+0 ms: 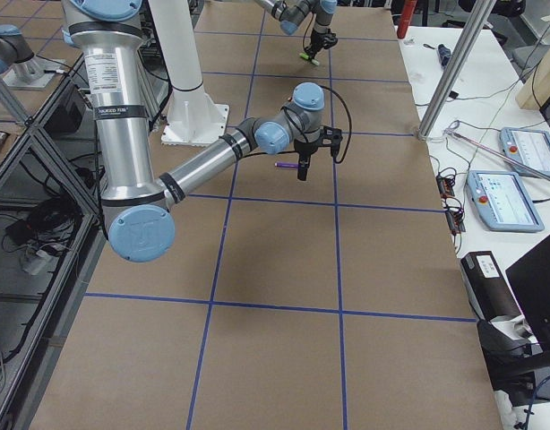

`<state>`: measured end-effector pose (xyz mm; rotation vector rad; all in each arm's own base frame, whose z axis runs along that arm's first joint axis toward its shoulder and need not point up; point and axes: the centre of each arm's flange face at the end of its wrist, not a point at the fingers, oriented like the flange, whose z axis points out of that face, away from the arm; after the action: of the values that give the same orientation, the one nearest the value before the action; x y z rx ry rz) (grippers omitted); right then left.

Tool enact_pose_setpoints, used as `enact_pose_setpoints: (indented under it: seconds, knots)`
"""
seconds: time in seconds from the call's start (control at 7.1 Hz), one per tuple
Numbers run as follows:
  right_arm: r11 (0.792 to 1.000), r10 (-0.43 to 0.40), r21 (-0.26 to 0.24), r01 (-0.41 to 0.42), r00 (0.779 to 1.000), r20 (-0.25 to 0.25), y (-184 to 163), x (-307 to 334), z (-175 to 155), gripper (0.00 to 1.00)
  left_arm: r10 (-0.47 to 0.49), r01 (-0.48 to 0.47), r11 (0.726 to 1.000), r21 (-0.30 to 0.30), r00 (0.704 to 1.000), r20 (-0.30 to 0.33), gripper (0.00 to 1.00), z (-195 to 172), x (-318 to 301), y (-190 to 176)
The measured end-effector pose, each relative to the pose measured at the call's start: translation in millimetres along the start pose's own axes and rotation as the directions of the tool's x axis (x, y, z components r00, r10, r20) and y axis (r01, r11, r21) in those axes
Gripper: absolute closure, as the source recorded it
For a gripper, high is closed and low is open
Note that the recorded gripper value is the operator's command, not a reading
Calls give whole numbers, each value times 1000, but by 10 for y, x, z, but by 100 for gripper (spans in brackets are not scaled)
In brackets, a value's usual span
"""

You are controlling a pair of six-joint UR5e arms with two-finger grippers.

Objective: Collect pens into pen holder
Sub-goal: 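Grasp green highlighter with left gripper while right gripper moves above purple marker, then lift and carry the green highlighter over the pink cup with the left gripper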

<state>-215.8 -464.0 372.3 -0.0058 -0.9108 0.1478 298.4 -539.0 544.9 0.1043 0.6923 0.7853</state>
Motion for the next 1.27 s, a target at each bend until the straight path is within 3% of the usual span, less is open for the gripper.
enact_pose_setpoints:
  seconds: [0.28,0.56,0.99,1.27]
  knots:
    - [1000,10,9,-10,1000,5,-46,45,-64,0,3,-1,999,51,999,-36,100,-281,207,-72]
    - [1000,27,6,-27,1000,16,-122,141,-134,0,2,1,981,193,1000,-19,100,-989,721,-232]
    - [999,46,3,-46,999,8,-211,231,-95,0,40,-38,912,408,999,3,100,-1899,2272,-1092]
    - [999,54,1,-54,999,3,-244,243,-57,0,29,-43,828,559,999,33,100,-2331,3253,-1550]
